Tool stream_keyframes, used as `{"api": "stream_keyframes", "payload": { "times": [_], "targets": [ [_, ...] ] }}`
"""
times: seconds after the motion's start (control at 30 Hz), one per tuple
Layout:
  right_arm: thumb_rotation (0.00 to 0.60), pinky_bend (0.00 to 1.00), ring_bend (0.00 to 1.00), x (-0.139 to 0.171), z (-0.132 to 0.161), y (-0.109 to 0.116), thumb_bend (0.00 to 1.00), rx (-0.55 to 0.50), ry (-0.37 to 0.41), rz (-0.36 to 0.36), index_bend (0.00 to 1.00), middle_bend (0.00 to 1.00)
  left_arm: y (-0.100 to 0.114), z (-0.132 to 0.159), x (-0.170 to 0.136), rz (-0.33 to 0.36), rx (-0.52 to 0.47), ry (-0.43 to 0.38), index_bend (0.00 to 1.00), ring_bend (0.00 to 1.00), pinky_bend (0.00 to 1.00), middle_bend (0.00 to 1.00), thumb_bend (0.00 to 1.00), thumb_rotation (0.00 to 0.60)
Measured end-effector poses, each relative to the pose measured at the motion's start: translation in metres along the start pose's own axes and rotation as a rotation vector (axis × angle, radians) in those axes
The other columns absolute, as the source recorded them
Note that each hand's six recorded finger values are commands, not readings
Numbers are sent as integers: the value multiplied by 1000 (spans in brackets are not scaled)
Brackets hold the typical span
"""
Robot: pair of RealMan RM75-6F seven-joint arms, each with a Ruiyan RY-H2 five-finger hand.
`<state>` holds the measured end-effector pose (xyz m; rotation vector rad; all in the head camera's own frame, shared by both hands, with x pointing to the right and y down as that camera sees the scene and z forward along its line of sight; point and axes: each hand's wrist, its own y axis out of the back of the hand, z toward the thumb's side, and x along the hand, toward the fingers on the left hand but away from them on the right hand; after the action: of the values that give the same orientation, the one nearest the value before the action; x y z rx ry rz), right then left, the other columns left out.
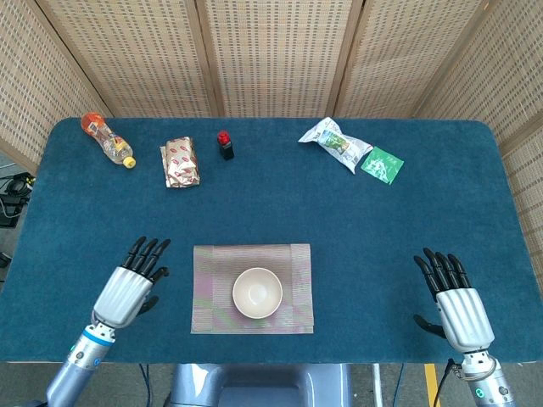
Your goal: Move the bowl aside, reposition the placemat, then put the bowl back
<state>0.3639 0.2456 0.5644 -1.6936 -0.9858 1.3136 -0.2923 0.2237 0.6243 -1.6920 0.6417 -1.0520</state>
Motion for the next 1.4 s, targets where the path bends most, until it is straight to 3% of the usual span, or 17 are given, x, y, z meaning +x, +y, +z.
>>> {"api": "stream_keyframes", "payload": {
  "times": [0.27,0.6,1.27,1.4],
  "targets": [
    [600,0,0,1,-2,6,90,-20,-1,-9,0,0,-12,49,30,-11,10,-120,450,0,0,0,0,600],
    [600,0,0,2,-3,11,90,-43,1,-16,0,0,-22,95,53,-31,28,-213,461,0,0,0,0,600],
    [600,0,0,3,-7,18,90,-75,5,-25,0,0,-47,139,83,-102,12,-227,535,0,0,0,3,600],
    [600,0,0,3,-6,17,90,-71,7,-22,0,0,-52,141,87,-112,17,-220,575,0,0,0,107,600]
  ]
}}
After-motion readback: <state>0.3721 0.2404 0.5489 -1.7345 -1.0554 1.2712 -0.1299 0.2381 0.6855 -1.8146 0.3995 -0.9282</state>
